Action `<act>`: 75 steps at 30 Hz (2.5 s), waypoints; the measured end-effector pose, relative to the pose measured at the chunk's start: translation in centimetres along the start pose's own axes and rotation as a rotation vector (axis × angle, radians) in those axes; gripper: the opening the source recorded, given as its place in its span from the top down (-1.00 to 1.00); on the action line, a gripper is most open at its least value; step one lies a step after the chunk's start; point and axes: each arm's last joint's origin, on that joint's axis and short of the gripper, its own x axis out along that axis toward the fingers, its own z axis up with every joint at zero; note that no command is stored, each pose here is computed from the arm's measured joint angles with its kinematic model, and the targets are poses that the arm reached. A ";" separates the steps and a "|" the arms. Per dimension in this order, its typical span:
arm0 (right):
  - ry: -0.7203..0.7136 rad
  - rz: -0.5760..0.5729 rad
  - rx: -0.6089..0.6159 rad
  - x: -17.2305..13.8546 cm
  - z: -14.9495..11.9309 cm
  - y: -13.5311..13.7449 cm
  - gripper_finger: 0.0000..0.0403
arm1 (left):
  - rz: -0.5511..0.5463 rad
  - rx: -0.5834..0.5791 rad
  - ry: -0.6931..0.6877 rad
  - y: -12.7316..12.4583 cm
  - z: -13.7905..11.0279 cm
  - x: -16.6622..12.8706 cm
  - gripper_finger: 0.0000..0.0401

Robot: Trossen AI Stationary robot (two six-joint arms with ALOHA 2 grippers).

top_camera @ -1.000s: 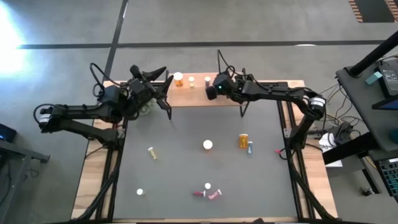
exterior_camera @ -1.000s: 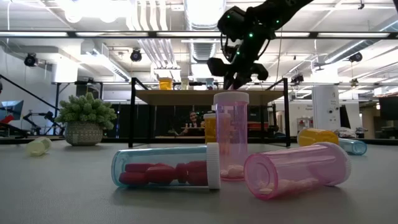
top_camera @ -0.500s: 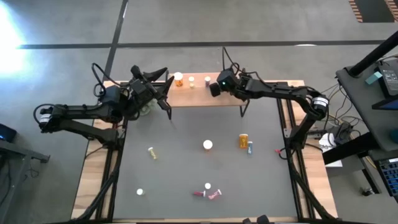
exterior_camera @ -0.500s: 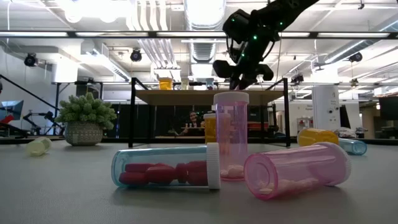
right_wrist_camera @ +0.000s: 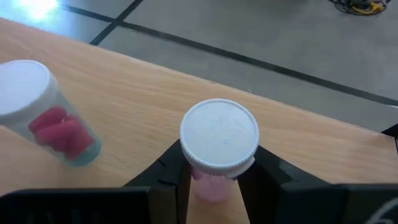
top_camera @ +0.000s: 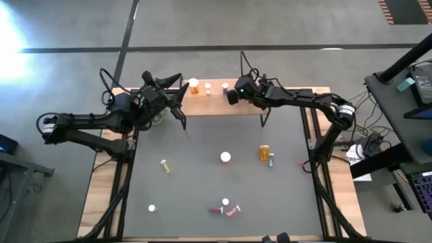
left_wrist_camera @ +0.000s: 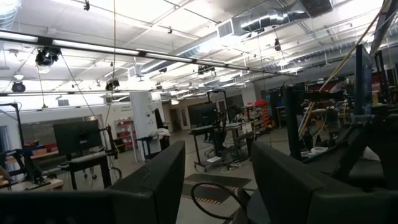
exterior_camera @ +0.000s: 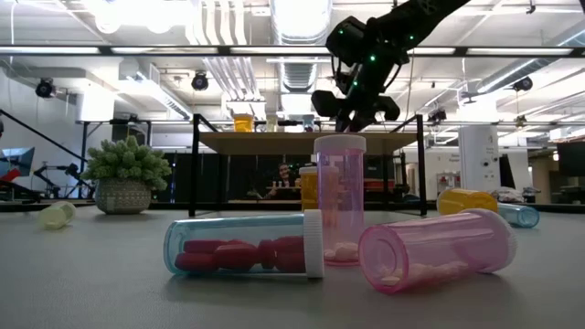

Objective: Pick and place medicine bottles onto shelf by color
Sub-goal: Put the right pink pill bottle to the right of the blue pill bottle on the shelf, then put the top blue pill bottle on the shelf aligned with the other blue pill bottle

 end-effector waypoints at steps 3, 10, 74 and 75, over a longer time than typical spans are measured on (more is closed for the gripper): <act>0.001 0.011 -0.011 -0.1 0.1 0.0 0.41 | 0.000 0.000 0.000 0.0 0.0 0.0 0.16; 0.003 0.019 -0.014 -0.2 0.1 0.0 0.17 | 0.000 0.000 -0.001 0.0 0.0 0.0 0.16; 1.034 -0.047 -0.092 -19.7 -11.9 -2.6 -0.36 | -0.019 -0.159 0.005 -0.3 0.0 -0.2 0.16; 1.052 -0.051 -0.099 -19.5 -12.3 -2.9 -0.36 | -0.019 -0.195 0.005 -0.3 0.0 -0.2 0.16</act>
